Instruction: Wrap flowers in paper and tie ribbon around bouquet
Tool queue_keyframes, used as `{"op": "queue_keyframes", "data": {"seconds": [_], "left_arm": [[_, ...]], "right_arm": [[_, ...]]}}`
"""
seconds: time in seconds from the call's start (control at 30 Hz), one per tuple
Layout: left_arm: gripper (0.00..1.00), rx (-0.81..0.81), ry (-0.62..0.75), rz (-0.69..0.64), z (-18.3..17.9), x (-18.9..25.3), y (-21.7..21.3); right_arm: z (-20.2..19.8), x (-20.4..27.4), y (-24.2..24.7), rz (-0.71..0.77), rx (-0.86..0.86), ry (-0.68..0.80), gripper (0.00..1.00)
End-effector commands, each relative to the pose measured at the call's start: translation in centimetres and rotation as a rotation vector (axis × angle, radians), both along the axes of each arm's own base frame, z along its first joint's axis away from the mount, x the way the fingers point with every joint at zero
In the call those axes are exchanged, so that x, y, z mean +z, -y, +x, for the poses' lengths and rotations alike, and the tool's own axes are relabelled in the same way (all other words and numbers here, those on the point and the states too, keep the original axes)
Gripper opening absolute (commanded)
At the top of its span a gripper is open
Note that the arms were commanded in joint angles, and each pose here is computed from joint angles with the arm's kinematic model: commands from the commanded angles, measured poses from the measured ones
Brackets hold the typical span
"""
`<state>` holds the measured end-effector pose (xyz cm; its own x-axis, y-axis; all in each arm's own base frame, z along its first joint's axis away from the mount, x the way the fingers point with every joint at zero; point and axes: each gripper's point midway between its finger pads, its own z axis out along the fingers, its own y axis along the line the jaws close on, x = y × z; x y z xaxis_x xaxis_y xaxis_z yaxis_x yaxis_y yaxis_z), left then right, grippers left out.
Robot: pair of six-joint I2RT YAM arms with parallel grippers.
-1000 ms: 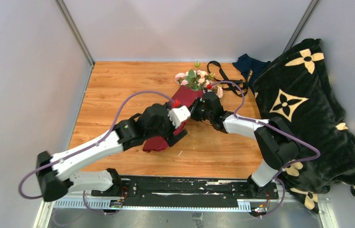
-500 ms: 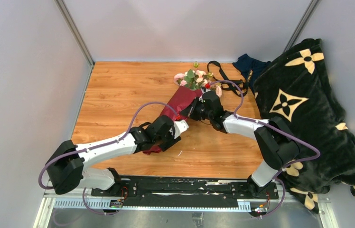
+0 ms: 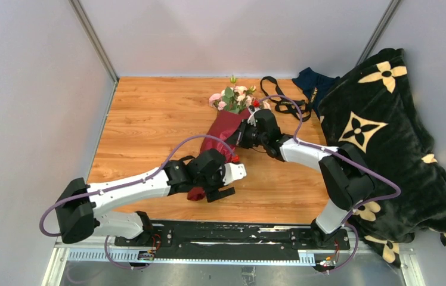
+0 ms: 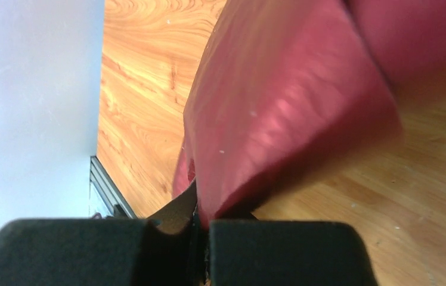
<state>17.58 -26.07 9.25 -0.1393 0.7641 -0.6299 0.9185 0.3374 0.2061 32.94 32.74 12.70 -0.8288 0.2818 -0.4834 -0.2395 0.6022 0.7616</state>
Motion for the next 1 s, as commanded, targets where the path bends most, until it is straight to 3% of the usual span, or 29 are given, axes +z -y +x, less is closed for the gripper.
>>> {"op": "queue_keyframes", "data": {"seconds": [0.0,0.03,0.13,0.3,0.33,0.4,0.47,0.6,0.8,0.87,0.97], "left_arm": [[0.93,-0.293,0.067,0.017,-1.2,10.1,0.4],[0.94,-0.328,0.093,0.02,-0.8,12.6,0.3],[0.93,-0.258,-0.044,0.127,-0.1,14.1,-4.5],[0.86,0.051,-0.105,0.055,2.7,11.7,-9.8],[0.85,0.055,-0.103,0.038,2.5,11.1,-10.0],[0.79,-0.106,-0.111,0.003,0.4,9.3,-9.2],[0.77,-0.337,-0.027,-0.022,-1.1,8.2,-7.2],[0.84,-0.731,0.27,0.11,-2.2,5.3,-2.0],[0.95,-1.143,0.493,0.06,-1.0,6.4,6.4],[0.98,-1.262,0.541,0.075,-1.0,6.0,7.7],[1.0,-1.372,0.478,0.109,-1.7,4.2,8.9]], "right_arm": [[-1.2,0.3,0.9,-0.106,0.228,0.109,0.0],[-2.1,0.4,0.7,-0.096,0.303,0.113,0.0],[-4.8,-0.6,0.5,-0.086,0.528,0.094,0.0],[-5.1,-4.5,2.1,-0.198,0.603,0.034,0.0],[-5.2,-4.9,2.2,-0.197,0.622,0.018,0.0],[-5.2,-5.3,1.8,-0.173,0.65,-0.001,0.0],[-4.9,-5.4,1.2,-0.148,0.661,-0.022,0.0],[-4.8,-5.4,1.5,-0.163,0.646,-0.022,0.0],[-5.3,-4.4,1.7,-0.18,0.587,-0.015,0.0],[-5.4,-3.8,1.6,-0.184,0.565,0.012,0.0],[-5.3,-2.9,1.5,-0.162,0.538,0.043,0.0]]}}
